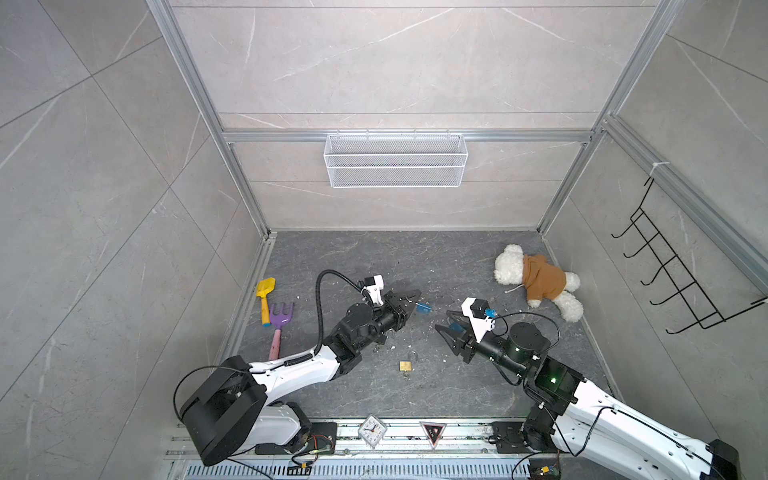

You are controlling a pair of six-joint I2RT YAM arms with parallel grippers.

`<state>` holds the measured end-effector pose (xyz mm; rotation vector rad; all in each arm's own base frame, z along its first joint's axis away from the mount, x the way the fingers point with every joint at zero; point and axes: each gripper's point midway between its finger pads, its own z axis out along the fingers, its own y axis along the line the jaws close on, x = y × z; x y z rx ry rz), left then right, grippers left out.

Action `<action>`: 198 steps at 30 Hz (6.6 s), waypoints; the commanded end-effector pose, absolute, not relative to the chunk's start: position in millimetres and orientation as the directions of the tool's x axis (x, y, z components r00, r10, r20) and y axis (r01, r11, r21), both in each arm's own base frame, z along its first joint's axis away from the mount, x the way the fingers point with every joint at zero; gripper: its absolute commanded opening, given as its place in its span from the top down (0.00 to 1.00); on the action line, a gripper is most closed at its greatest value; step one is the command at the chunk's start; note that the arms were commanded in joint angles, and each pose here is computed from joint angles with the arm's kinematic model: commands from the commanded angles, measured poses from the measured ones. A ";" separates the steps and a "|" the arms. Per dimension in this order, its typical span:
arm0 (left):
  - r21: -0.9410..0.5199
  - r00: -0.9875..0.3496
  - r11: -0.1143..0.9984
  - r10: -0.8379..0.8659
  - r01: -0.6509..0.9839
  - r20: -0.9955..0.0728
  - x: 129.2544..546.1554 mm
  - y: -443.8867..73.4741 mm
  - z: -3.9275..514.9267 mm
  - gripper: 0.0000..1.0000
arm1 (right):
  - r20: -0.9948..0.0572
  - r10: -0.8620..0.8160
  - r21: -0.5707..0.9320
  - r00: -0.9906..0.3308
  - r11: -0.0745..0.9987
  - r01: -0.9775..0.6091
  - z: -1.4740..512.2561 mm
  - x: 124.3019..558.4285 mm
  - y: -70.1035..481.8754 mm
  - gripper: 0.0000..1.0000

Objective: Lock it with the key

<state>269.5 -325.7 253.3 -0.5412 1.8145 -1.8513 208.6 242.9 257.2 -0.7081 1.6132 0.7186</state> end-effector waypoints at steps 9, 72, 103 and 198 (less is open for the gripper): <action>-0.976 -0.839 -0.179 -0.544 0.123 -0.007 259.3 -334.3 287.9 1.00 | -0.986 -0.100 0.039 -0.133 0.639 -0.768 260.3 231.4 258.5 0.51; -0.909 -0.792 0.271 -0.452 0.316 -0.410 265.6 -321.6 263.1 0.00 | -0.922 -0.017 0.275 -0.388 0.677 -0.683 247.1 255.8 243.4 1.00; -0.374 -0.387 0.142 0.076 0.916 -0.919 194.3 -316.1 254.0 0.19 | -0.612 -0.092 0.735 -0.786 0.302 -0.607 218.1 177.7 249.8 1.00; -0.572 -0.561 -0.098 0.123 0.814 -0.819 151.4 -337.2 281.2 1.00 | -0.732 0.029 0.658 -0.681 0.289 -0.695 227.8 198.8 241.3 1.00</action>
